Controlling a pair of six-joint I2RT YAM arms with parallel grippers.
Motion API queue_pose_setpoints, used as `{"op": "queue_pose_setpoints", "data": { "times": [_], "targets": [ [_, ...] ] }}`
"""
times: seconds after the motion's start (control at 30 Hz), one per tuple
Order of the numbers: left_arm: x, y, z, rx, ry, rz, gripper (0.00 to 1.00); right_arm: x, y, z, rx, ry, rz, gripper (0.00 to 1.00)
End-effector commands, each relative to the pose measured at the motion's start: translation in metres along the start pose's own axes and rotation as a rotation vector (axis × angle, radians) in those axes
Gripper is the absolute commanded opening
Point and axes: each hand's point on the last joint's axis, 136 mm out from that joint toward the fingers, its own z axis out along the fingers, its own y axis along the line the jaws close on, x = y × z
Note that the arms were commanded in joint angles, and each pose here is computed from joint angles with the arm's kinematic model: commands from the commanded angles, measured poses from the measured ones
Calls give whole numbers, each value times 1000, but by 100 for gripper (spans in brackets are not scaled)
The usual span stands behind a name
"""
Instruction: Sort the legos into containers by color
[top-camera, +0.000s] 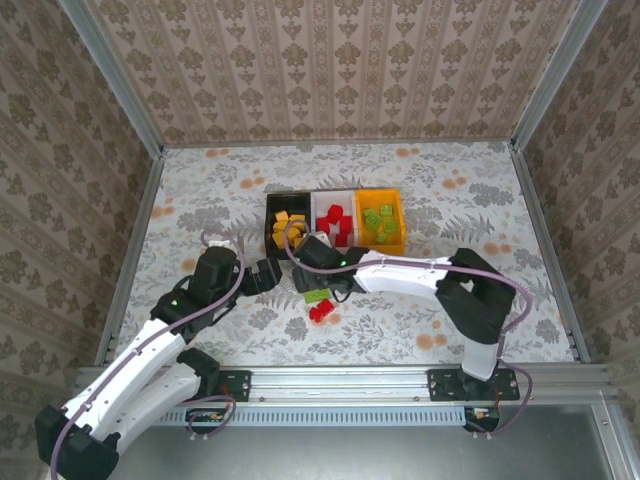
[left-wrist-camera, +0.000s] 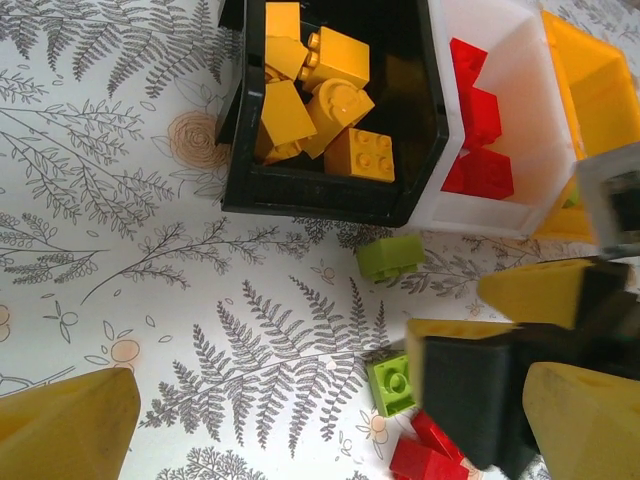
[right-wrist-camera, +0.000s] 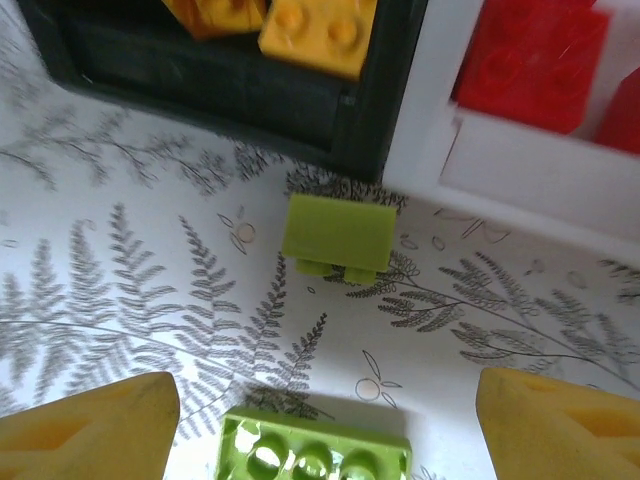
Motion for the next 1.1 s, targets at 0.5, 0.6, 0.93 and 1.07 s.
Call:
{"op": "queue_pose_setpoints", "data": {
  "times": [0.5, 0.6, 0.93, 1.07],
  "targets": [
    [10, 14, 0, -33, 17, -14, 100, -24, -9, 51, 136, -32, 66, 53],
    [10, 13, 0, -30, 17, -13, 100, -25, -10, 50, 137, -42, 65, 44],
    [10, 11, 0, -18, 22, -6, 100, -30, -6, 13, 53, -104, 55, 28],
    [9, 8, 2, -7, 28, 8, 100, -25, -18, -31, 22, -155, 79, 27]
  ]
}}
